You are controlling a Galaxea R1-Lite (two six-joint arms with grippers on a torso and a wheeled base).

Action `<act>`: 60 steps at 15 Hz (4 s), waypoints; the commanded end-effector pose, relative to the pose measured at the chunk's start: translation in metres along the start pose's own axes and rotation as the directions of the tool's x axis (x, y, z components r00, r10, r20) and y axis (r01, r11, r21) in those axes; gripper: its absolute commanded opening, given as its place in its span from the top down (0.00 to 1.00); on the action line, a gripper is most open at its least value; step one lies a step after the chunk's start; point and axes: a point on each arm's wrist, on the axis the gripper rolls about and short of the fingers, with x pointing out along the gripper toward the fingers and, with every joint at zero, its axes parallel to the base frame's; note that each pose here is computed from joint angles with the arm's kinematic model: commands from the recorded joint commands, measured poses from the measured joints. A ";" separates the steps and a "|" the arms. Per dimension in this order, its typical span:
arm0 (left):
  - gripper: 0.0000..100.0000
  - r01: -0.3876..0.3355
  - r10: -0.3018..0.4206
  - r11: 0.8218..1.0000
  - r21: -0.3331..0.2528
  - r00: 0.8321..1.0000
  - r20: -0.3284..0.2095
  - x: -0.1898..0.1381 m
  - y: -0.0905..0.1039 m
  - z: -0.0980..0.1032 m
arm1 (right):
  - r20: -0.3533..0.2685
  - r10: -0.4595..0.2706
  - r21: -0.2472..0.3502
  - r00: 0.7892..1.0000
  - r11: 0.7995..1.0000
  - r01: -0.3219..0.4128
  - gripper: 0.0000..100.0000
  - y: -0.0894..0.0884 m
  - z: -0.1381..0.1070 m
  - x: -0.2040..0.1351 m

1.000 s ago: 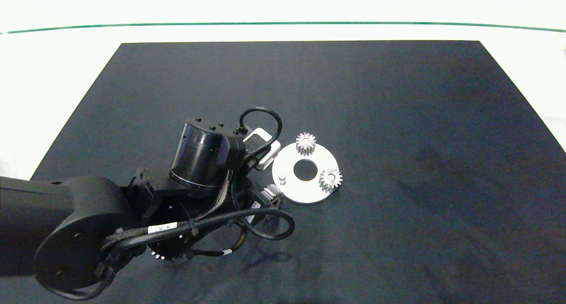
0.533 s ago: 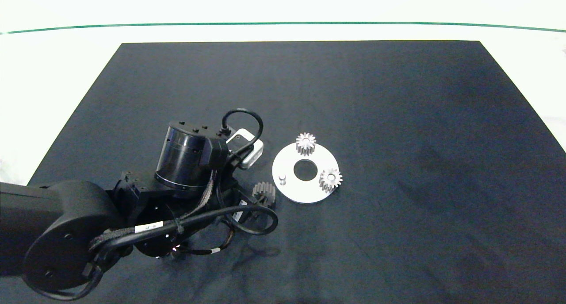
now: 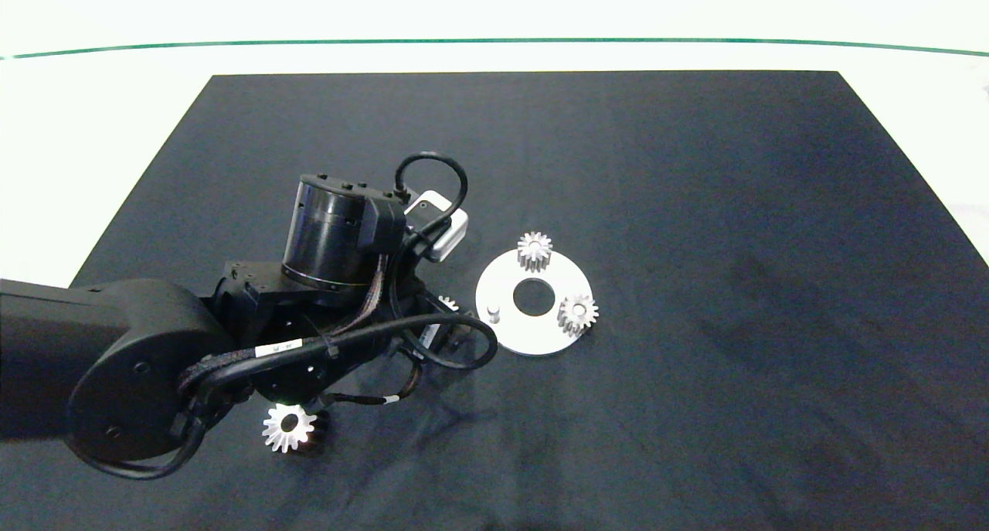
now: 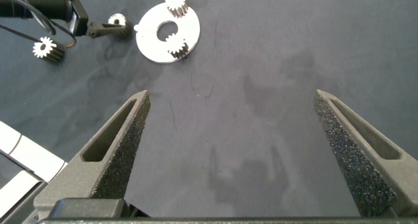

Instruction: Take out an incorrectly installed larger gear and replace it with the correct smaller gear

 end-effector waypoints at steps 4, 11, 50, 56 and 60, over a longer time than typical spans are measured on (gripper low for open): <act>0.00 0.010 -0.010 1.000 0.006 0.999 -0.040 -0.023 0.006 -0.014 | -0.002 -0.001 -0.001 1.000 1.000 0.001 0.00 0.000 0.000 0.000; 0.00 0.009 -0.011 0.999 -0.048 0.999 -0.042 -0.018 0.002 -0.024 | -0.006 -0.011 0.001 1.000 1.000 0.011 0.00 -0.001 -0.001 0.000; 0.46 0.019 -0.037 0.990 -0.140 0.992 -0.124 0.021 -0.013 -0.011 | -0.018 -0.012 0.001 1.000 1.000 0.012 0.00 -0.001 -0.003 -0.002; 0.58 0.020 -0.039 0.990 -0.143 0.990 -0.133 0.021 -0.014 -0.014 | -0.017 -0.012 0.001 1.000 1.000 0.012 0.00 -0.001 -0.003 -0.002; 0.67 0.021 -0.040 0.990 -0.141 0.990 -0.137 0.021 -0.014 -0.014 | -0.015 -0.012 0.001 1.000 1.000 0.012 0.00 -0.001 -0.003 -0.003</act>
